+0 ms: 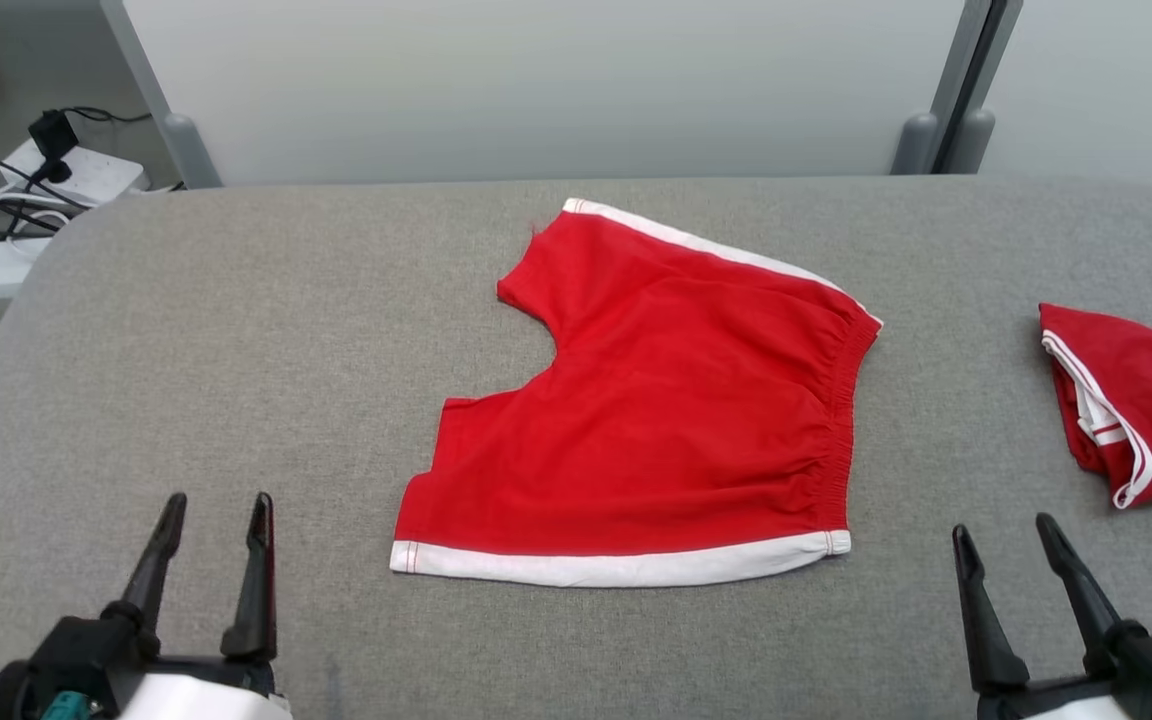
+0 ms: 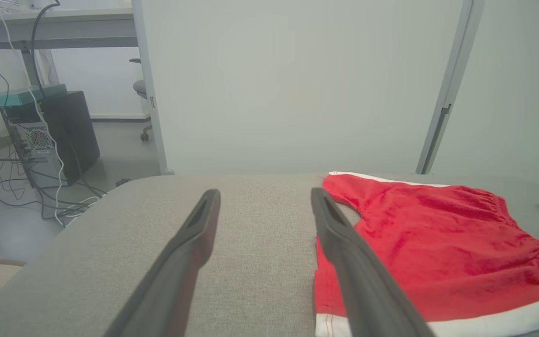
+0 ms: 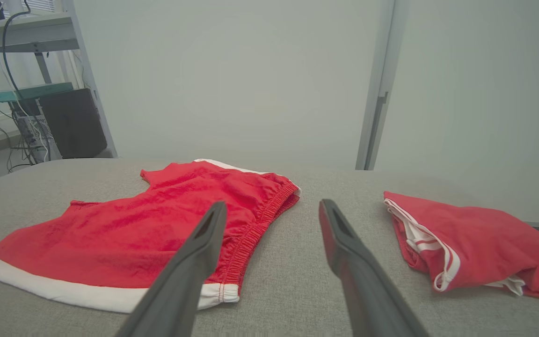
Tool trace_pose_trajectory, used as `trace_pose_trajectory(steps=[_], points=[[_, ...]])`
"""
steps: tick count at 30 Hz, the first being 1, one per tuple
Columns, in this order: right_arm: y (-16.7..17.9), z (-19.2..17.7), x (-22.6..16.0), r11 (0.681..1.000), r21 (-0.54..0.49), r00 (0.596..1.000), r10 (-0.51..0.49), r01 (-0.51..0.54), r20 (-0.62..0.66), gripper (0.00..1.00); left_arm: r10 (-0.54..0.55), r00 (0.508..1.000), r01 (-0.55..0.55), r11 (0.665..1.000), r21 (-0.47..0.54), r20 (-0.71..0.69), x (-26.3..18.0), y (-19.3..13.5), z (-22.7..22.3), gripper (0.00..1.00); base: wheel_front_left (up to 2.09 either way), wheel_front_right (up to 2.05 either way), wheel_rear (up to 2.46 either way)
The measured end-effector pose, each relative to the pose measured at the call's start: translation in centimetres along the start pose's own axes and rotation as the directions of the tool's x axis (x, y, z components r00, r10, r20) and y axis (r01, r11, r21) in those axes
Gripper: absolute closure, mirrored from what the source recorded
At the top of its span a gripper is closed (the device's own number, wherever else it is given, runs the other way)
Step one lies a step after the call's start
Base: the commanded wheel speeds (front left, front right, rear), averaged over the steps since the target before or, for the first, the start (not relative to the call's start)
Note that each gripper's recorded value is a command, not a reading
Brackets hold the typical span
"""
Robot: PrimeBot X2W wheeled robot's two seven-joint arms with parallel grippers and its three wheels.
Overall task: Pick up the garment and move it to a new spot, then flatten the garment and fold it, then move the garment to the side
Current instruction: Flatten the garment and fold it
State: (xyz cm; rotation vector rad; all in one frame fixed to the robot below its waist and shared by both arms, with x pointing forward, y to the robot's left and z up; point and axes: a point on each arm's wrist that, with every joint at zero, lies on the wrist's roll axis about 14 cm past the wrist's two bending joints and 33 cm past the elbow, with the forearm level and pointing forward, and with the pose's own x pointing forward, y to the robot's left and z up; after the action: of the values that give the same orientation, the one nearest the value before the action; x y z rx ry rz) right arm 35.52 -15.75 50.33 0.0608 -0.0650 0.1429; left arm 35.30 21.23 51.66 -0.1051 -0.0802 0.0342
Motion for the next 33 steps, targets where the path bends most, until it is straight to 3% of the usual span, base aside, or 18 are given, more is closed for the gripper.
trace_pose_trajectory(steps=[11, 33], points=[[0.5, 0.7, -2.4, 1.0, 0.019, 1.0, -0.012, 0.012, 0.004, 0.0, -0.031, 0.999, 0.03, 0.999, -0.018, -0.023, -1.4, -0.8, -0.4, 0.0, 0.0, 0.0, 0.0], [0.4, 0.5, -2.2, 0.999, 0.03, 1.0, -0.018, 0.018, -0.007, 0.0, -0.03, 0.996, 0.028, 0.999, -0.024, -0.087, -1.6, -0.7, -1.8, 0.0, 0.0, 0.0, 0.0]])
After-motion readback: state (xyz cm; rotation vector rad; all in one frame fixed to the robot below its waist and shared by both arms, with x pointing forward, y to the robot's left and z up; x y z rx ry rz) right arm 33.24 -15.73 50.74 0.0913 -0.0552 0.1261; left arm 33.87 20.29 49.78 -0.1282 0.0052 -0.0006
